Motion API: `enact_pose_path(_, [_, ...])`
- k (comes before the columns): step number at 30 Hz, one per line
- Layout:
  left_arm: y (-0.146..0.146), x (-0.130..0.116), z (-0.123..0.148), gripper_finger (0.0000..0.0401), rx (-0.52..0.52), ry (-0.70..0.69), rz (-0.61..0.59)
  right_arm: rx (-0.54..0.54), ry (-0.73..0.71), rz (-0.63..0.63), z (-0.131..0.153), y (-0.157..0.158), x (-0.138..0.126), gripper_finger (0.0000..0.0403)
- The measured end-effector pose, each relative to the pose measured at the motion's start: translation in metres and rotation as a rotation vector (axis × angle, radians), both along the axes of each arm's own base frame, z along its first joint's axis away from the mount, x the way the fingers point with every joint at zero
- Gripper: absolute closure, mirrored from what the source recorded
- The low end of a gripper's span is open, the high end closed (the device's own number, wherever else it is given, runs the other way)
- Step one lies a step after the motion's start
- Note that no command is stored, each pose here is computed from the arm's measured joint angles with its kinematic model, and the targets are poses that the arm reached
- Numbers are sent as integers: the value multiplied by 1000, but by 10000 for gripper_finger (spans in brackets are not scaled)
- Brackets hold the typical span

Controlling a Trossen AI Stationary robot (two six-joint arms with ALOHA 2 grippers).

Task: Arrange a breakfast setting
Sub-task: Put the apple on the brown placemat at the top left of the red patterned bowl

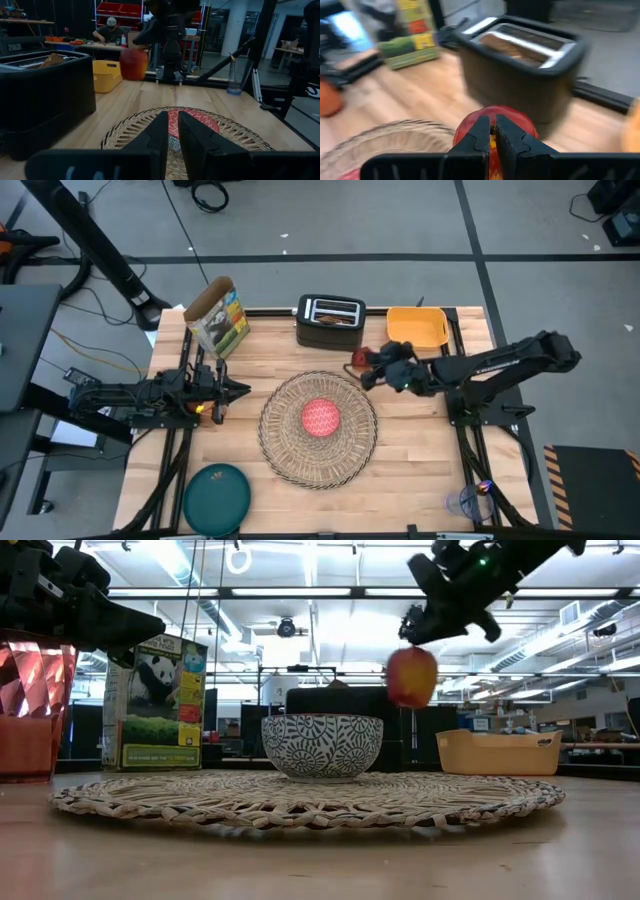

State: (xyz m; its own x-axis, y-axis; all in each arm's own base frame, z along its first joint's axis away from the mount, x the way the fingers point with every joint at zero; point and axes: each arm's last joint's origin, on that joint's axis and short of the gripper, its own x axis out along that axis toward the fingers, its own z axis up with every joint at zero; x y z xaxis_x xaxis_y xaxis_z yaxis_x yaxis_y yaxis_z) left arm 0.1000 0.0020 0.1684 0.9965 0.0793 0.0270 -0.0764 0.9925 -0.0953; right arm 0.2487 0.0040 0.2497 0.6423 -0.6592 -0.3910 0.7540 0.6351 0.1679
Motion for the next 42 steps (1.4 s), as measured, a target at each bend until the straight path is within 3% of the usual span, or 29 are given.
enact_pose_path(6, [0,0,0,351,0,1,0,-11,-51,81,-6,10,26,387])
enact_pose_path(16, [0,0,0,351,0,1,0,-113,-8,226,28,20,92,387])
enact_pose_path(21, [0,0,0,351,0,0,0,-136,17,283,31,19,125,387])
enact_pose_path(31, [0,0,0,351,0,0,0,-84,94,390,-20,16,168,387])
enact_pose_path(42, [0,0,0,351,0,1,0,-64,115,437,-70,15,189,387])
